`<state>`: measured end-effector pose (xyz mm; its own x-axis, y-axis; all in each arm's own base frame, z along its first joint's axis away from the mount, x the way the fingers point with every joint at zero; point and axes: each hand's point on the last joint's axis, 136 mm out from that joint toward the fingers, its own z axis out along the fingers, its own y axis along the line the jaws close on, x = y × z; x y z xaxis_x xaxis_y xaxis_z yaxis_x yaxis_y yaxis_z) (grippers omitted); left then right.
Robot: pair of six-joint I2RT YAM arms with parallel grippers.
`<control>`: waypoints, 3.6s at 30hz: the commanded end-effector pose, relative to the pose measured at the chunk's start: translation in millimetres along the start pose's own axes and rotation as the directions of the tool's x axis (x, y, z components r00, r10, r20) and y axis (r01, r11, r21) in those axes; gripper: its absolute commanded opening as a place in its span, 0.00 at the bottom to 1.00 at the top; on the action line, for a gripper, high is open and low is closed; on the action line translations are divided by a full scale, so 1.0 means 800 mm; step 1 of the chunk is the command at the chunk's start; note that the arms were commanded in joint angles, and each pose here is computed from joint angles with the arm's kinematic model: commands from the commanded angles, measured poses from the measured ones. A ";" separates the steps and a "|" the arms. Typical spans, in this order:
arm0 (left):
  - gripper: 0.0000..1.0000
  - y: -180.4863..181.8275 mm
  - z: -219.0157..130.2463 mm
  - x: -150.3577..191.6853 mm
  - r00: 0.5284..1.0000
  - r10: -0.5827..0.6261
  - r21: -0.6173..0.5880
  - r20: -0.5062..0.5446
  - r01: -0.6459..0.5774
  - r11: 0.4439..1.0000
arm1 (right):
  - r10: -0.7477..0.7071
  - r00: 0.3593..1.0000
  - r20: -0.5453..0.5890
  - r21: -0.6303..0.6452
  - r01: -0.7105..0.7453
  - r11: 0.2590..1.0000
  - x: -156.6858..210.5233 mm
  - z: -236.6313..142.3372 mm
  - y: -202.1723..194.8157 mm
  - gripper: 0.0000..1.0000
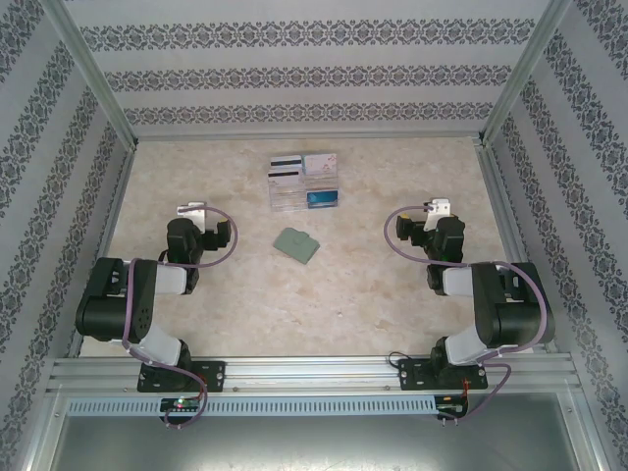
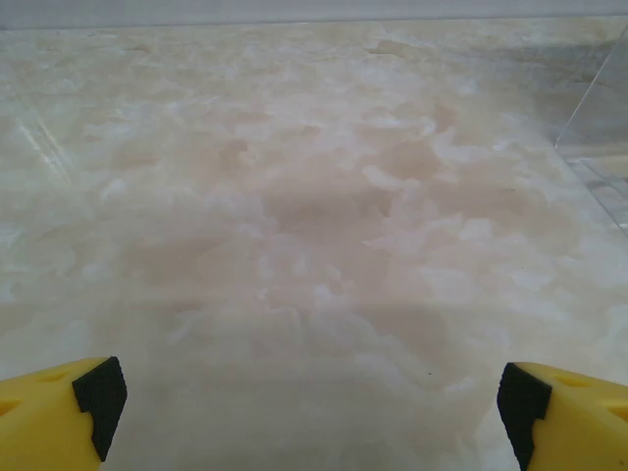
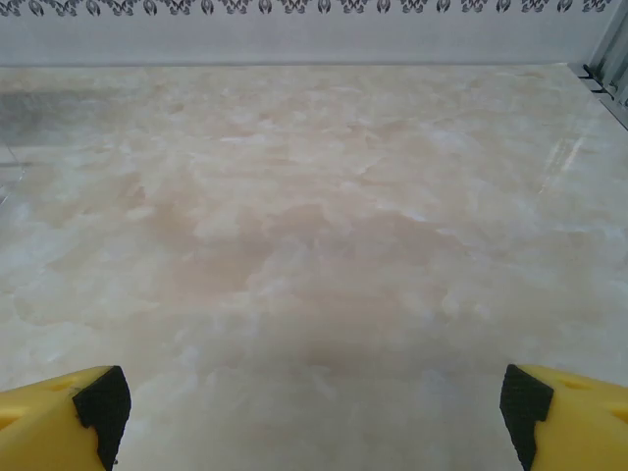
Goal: Put the credit cards into the card holder
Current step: Touch the card holder at the center of the table, then open the button on the card holder.
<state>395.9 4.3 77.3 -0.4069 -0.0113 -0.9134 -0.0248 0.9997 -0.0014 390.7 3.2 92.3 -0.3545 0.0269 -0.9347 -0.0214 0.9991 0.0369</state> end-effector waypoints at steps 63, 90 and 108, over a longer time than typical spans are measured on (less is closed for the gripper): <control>0.97 -0.116 -0.062 0.000 0.511 -0.474 0.005 -0.718 0.684 0.729 | -0.584 0.400 -0.706 -0.561 0.187 0.806 0.071 -0.016 0.396 0.55; 0.94 -0.124 -0.054 0.000 0.494 -0.467 0.022 -0.734 0.704 0.710 | -0.592 0.419 -0.689 -0.543 0.243 0.804 0.067 0.013 0.405 0.51; 0.94 -0.124 -0.057 -0.004 0.496 -0.467 0.023 -0.733 0.703 0.710 | -0.594 0.340 -0.729 -0.551 0.223 0.804 0.115 0.026 0.396 0.46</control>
<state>358.9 -90.6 93.7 -0.8505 -0.5012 -0.1594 -0.2930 0.7032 -0.6478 375.0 333.2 26.8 -0.7880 -0.5992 -0.1414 -0.6077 0.7938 0.0231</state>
